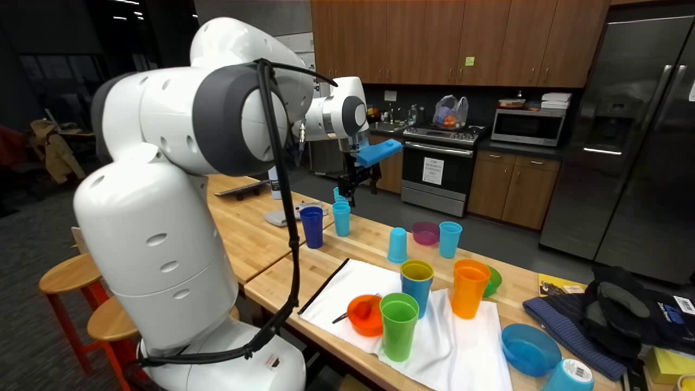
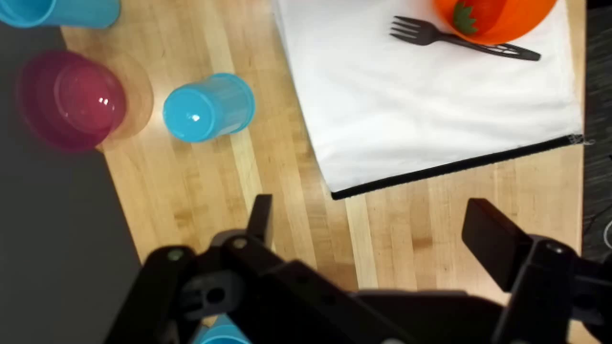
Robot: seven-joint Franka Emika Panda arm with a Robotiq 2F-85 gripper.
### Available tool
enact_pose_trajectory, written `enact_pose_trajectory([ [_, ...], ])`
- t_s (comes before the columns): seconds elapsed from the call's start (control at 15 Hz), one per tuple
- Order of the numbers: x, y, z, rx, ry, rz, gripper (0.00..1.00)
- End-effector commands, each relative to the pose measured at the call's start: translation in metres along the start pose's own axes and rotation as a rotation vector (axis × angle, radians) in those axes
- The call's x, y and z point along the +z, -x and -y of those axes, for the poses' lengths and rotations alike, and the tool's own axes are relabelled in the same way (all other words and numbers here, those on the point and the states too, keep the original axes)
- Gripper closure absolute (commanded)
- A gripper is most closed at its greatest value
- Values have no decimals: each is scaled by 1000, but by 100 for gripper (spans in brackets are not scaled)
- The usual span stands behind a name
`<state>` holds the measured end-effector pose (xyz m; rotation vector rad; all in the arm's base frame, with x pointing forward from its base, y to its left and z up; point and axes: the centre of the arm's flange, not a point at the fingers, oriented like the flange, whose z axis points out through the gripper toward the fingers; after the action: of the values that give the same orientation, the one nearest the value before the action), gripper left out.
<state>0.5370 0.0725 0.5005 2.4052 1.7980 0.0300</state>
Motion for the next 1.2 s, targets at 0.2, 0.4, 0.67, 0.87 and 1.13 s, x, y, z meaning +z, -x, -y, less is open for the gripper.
enact_pose_trajectory([
  [0.2, -19, -43, -75, -366, 50, -88, 0],
  [0.4, -26, -65, -79, -538, 70, -124, 0],
  [0.67, -25, -88, -73, -767, 86, -173, 0],
  [0.87, -21, -95, -68, -940, 80, -198, 0],
  [1.13, -8, -104, -58, -1168, 14, -176, 0],
])
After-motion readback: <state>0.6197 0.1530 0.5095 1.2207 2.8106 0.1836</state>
